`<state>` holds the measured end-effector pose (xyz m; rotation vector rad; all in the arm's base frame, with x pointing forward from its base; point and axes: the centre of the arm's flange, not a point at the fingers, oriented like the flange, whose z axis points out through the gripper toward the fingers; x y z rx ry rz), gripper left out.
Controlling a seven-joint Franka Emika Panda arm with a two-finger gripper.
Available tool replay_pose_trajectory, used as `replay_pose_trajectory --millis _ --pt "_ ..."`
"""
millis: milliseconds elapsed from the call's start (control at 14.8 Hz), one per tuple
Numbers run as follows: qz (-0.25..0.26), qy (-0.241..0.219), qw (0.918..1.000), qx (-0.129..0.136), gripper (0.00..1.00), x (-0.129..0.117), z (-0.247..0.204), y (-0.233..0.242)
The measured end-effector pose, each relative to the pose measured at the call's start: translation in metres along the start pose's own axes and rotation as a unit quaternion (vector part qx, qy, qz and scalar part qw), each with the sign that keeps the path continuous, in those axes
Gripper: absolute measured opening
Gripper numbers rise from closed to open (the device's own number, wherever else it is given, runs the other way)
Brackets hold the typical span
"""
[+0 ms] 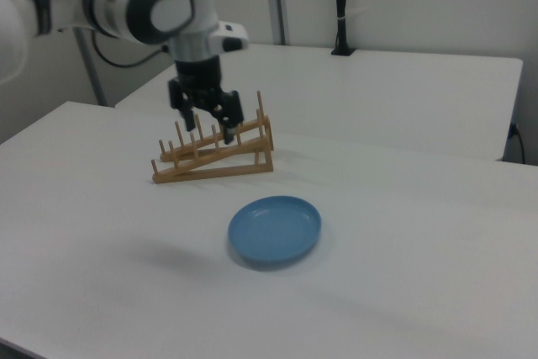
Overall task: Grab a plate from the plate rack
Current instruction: 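Open the gripper, release the plate, and raise the gripper away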
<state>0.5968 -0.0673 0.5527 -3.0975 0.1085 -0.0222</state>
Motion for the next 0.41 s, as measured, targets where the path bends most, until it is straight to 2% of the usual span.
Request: replay_pose_trajectory --millis 135,406 --pt "-0.023 -0.015 0.9996 0.003 1.00 -0.020 -0.022 -0.026" --pt "-0.011 -0.024 0.9997 0.003 1.00 -0.026 -0.020 -0.051"
